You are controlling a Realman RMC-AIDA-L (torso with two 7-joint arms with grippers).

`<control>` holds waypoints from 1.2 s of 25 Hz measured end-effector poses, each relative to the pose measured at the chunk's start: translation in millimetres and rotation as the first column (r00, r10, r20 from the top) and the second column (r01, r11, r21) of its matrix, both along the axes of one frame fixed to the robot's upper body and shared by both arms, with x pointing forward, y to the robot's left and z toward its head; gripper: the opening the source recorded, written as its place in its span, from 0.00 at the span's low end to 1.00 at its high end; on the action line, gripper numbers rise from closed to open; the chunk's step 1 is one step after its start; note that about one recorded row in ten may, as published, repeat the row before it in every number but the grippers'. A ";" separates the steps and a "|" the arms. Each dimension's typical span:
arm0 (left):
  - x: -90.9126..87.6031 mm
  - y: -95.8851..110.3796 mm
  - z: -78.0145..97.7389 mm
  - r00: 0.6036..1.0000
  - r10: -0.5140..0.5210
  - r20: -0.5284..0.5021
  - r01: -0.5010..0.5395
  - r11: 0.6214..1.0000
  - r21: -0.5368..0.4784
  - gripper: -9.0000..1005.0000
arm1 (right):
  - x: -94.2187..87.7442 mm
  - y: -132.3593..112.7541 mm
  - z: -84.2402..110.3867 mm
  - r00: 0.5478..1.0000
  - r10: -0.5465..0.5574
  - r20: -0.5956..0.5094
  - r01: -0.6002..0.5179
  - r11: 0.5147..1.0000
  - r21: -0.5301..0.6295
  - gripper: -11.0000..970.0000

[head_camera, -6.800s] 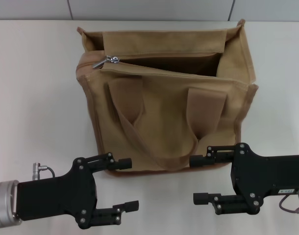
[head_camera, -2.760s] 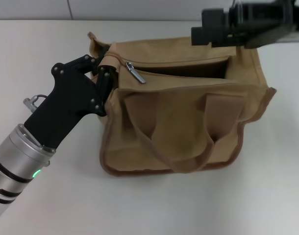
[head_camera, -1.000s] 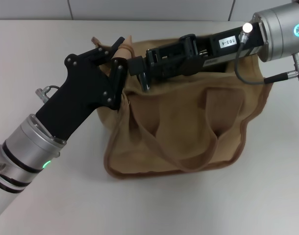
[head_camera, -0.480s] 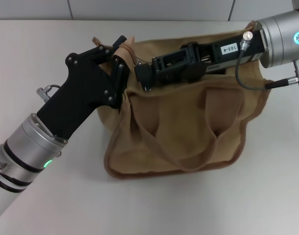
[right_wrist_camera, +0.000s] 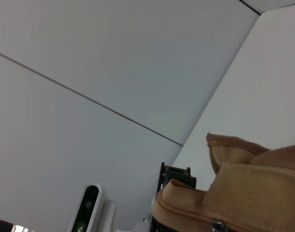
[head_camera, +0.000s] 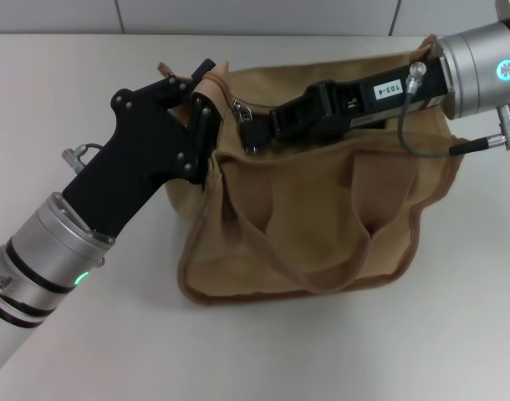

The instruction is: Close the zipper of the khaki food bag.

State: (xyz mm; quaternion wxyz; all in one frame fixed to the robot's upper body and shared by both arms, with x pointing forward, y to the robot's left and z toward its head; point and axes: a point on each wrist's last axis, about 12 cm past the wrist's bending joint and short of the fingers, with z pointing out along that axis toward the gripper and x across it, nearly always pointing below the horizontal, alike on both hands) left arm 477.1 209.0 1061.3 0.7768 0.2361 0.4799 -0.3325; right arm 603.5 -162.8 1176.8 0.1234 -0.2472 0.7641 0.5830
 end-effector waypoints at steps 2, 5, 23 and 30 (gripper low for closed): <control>0.0 0.0 0.0 1.000 0.000 0.000 0.000 1.000 0.000 0.09 | -0.1 0.1 -0.1 1.000 0.001 0.004 -0.001 1.000 0.001 0.11; 0.2 0.8 -0.1 1.000 0.004 0.000 -0.004 1.000 0.002 0.09 | -0.9 -0.7 -0.7 1.000 0.002 0.006 -0.002 1.000 0.003 0.04; 5.5 19.2 -9.9 0.985 0.161 -0.069 -0.159 0.987 0.025 0.10 | -20.6 -76.4 -22.4 0.991 -0.131 -0.025 0.131 0.991 -0.002 0.01; 8.8 18.5 -12.5 0.980 0.178 -0.095 -0.175 0.984 0.038 0.10 | -40.7 -123.2 -33.1 0.971 -0.232 -0.064 0.234 0.972 0.028 0.01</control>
